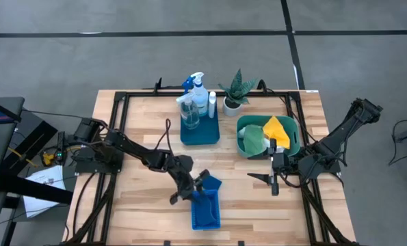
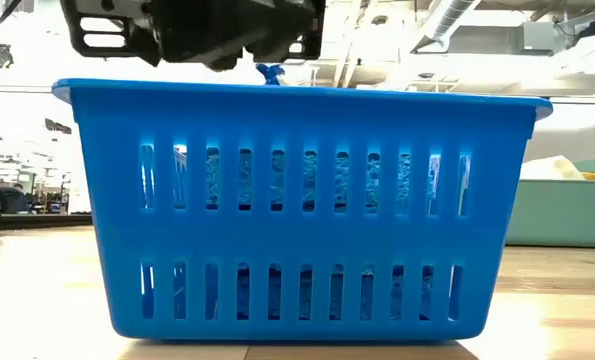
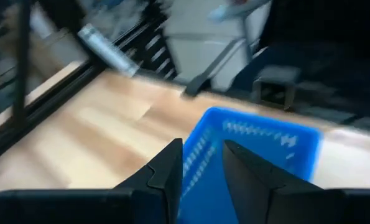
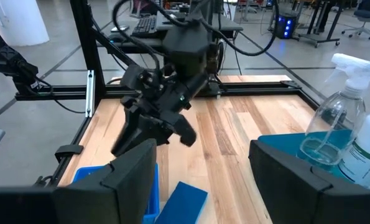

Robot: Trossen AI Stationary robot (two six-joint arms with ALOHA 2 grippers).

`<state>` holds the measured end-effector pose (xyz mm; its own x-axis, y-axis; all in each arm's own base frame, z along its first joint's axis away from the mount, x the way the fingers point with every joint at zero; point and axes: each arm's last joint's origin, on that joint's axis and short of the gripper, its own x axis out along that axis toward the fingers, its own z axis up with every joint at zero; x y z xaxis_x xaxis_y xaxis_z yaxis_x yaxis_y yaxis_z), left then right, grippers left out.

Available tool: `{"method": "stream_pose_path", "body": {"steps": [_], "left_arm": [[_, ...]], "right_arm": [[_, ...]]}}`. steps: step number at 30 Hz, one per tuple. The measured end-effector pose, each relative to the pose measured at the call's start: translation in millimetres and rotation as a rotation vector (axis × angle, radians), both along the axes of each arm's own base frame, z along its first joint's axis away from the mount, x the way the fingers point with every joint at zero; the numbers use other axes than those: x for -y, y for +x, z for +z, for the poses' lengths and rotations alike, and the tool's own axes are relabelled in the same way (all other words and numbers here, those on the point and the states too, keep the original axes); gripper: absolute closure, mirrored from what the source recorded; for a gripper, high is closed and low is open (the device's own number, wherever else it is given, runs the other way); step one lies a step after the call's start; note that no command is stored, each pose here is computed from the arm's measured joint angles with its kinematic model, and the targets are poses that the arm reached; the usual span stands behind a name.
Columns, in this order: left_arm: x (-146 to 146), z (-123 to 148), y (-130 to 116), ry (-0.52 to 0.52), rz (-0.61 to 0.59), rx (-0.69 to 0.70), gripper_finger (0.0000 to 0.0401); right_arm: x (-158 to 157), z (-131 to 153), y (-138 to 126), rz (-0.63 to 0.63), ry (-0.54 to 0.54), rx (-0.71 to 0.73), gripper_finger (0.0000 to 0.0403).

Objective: Pick & Place Kitchen Items
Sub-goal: Put the blue sponge into the blue basket

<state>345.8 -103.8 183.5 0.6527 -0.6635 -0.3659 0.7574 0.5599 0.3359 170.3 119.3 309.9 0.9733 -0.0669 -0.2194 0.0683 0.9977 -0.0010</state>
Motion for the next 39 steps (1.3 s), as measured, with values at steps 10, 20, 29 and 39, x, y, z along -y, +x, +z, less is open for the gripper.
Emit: {"method": "stream_pose_path", "body": {"steps": [10,20,29,39], "left_arm": [[30.3,30.6,-25.0,0.175,0.209,0.084,0.0293],[75.0,57.1,-40.4,0.289,0.445,0.252,0.0293],[78.0,86.4,-73.1,0.534,0.968,0.315,0.0293],[32.1,105.6,-133.0,0.315,1.098,0.231,0.0293]], "right_arm": [[0.6,0.0,0.4,-0.009,0.016,0.001,0.0154],[4.0,0.1,2.7,-0.029,0.017,0.002,0.0154],[2.4,-1.2,1.2,-0.021,0.042,-0.008,0.0154],[7.6,-3.6,4.0,-0.044,0.055,-0.029,0.0154]]}}
